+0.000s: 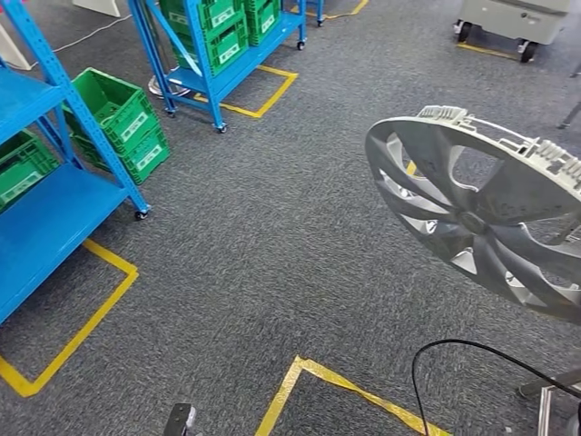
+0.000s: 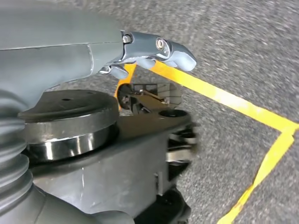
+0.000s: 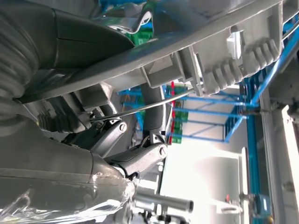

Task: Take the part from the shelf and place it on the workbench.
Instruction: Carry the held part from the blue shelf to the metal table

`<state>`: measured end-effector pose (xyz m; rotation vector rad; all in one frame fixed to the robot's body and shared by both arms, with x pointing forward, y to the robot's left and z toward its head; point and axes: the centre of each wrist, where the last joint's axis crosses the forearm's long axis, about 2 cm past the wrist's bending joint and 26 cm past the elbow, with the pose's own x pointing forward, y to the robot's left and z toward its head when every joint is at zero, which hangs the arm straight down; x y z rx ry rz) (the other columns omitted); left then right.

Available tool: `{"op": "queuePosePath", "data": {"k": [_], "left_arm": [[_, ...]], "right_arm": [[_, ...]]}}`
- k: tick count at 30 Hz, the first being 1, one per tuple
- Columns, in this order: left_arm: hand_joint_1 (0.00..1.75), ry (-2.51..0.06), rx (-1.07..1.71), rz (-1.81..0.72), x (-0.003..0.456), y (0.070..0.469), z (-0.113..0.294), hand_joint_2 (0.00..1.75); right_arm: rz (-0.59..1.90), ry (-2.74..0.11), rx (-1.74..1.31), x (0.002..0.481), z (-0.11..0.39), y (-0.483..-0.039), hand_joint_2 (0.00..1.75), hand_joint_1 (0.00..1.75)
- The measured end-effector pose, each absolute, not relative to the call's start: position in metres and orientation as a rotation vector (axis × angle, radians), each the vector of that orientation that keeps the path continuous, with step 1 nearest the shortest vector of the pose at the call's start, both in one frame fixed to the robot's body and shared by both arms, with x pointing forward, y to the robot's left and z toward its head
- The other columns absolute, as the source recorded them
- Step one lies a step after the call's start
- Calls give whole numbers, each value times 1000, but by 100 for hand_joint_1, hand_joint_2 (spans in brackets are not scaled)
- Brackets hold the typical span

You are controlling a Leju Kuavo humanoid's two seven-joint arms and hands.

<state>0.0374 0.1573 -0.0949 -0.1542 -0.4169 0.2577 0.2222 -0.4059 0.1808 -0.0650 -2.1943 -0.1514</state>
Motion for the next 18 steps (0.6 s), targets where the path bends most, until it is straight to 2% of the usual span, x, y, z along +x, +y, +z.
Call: {"op": "queuePosePath", "data": {"k": [18], "left_arm": [[0,-438,-168,274,40,156,-94,175]], "right_arm": [[-161,-2196,-111,215,184,-421,175,175]]}}
